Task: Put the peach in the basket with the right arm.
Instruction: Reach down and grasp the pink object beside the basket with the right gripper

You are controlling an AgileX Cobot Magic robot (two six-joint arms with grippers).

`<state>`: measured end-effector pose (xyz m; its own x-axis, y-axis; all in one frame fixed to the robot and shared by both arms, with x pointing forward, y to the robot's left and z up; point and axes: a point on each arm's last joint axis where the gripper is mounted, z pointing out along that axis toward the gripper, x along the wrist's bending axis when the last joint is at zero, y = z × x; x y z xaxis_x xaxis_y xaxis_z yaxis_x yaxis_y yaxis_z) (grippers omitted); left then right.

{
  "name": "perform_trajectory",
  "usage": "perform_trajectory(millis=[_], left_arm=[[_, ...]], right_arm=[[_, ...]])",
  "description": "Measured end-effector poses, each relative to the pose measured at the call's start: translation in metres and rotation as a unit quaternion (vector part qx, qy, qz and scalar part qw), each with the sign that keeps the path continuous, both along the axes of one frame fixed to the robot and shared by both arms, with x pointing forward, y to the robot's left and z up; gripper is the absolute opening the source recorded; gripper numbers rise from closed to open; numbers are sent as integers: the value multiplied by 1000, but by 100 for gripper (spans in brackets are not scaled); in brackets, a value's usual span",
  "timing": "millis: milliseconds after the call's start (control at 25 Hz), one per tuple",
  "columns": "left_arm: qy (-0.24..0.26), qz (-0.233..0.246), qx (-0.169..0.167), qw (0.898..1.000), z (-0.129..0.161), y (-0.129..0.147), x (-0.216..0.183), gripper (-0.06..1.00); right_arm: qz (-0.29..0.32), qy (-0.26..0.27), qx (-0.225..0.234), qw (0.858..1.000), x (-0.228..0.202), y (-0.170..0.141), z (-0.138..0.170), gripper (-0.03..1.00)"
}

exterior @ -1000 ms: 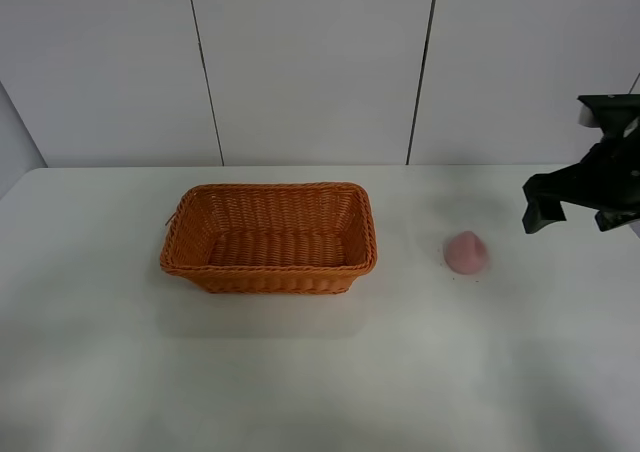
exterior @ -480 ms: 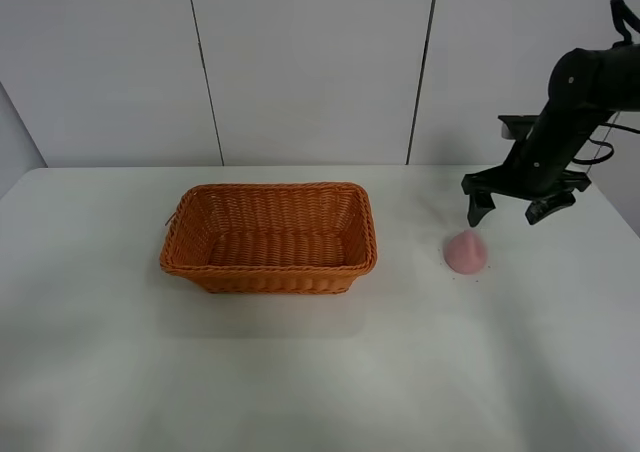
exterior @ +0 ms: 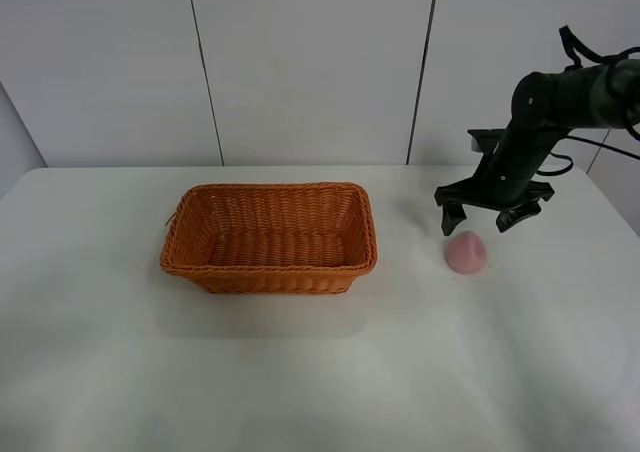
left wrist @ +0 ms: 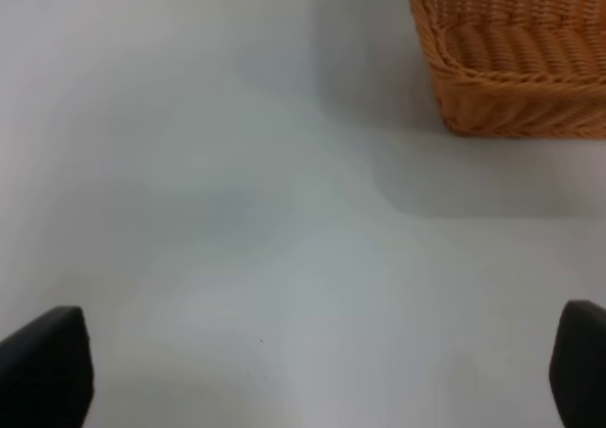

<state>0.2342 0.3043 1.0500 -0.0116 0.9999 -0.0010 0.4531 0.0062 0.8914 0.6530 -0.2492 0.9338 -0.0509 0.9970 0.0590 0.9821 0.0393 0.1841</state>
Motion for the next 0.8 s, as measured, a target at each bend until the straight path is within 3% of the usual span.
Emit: perform_trajectory(millis=[360,560,680,800], left_arm=[[0,0,0,1000,0,0,0,99],[0,0,0,1000,0,0,0,99],[0,0,0,1000,0,0,0,99],[0,0,0,1000,0,0,0,99]], right_arm=[[-3,25,-4,1000,7,1,-47,64],[-3,37,-5,999,7,0,-57,63],[-4,37,-5,999,7,0,-57,52],[-5,36,-9,999,7,-1,-57,26]])
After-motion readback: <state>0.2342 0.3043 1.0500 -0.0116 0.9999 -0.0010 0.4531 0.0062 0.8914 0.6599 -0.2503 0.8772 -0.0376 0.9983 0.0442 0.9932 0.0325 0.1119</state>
